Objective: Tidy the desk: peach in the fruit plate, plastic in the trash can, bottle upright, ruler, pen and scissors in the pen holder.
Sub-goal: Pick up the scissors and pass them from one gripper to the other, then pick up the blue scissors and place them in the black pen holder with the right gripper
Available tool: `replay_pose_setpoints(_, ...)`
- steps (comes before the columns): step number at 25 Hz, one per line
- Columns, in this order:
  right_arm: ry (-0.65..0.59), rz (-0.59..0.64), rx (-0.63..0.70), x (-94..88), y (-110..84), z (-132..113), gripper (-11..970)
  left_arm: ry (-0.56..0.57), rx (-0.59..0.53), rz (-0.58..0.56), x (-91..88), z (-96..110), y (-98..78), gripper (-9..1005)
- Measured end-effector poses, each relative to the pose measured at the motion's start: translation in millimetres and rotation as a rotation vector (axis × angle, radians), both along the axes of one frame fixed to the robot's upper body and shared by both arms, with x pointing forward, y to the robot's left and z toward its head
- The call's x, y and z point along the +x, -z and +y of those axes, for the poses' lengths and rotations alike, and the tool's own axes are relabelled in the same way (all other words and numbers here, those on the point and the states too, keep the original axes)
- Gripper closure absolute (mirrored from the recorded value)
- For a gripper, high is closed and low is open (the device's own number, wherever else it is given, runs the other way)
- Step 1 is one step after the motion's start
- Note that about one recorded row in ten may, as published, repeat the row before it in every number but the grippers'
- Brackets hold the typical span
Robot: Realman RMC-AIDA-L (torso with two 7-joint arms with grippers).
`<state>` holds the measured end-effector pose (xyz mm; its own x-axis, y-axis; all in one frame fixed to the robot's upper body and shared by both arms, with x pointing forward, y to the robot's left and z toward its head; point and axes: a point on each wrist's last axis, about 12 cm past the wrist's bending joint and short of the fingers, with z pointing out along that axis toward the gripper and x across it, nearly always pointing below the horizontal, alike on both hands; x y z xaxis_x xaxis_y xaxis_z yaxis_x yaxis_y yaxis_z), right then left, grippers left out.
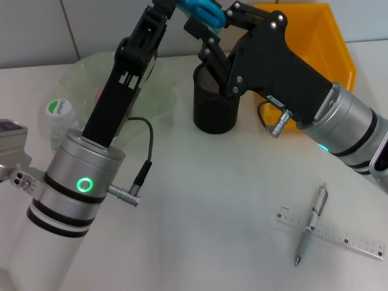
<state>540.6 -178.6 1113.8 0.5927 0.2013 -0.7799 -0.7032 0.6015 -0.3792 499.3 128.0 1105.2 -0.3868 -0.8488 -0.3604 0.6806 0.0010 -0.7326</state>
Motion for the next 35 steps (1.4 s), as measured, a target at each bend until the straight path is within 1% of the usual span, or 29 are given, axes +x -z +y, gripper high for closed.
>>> replay_pose_setpoints(11, 0.001, 0.002, -0.003, 0.7, 0.0, 0.6, 832, -0.005, 0.007, -0.004, 0.3, 0.2, 0.2, 739)
replay_pose_setpoints(16, 0.0, -0.001, 0.0, 0.4, -0.3, 0.3, 891, -0.011, 0.012, -0.008, 0.0, -0.2, 0.1, 738)
replay_pose_setpoints(22, -0.001, -0.003, 0.0, -0.2, -0.2, -0.4, 890, -0.01, 0.029, -0.022, -0.7, -1.2, 0.2, 738)
replay_pose_setpoints(33, 0.012, -0.002, 0.006, -0.8, 0.5, -2.7, 891, -0.01, 0.032, -0.028, -0.9, -0.7, 0.1, 553)
replay_pose_setpoints(35, 0.012, -0.002, 0.006, -1.1, 0.6, -3.1, 890, -0.01, 0.031, -0.028, -0.9, -0.8, 0.0, 487)
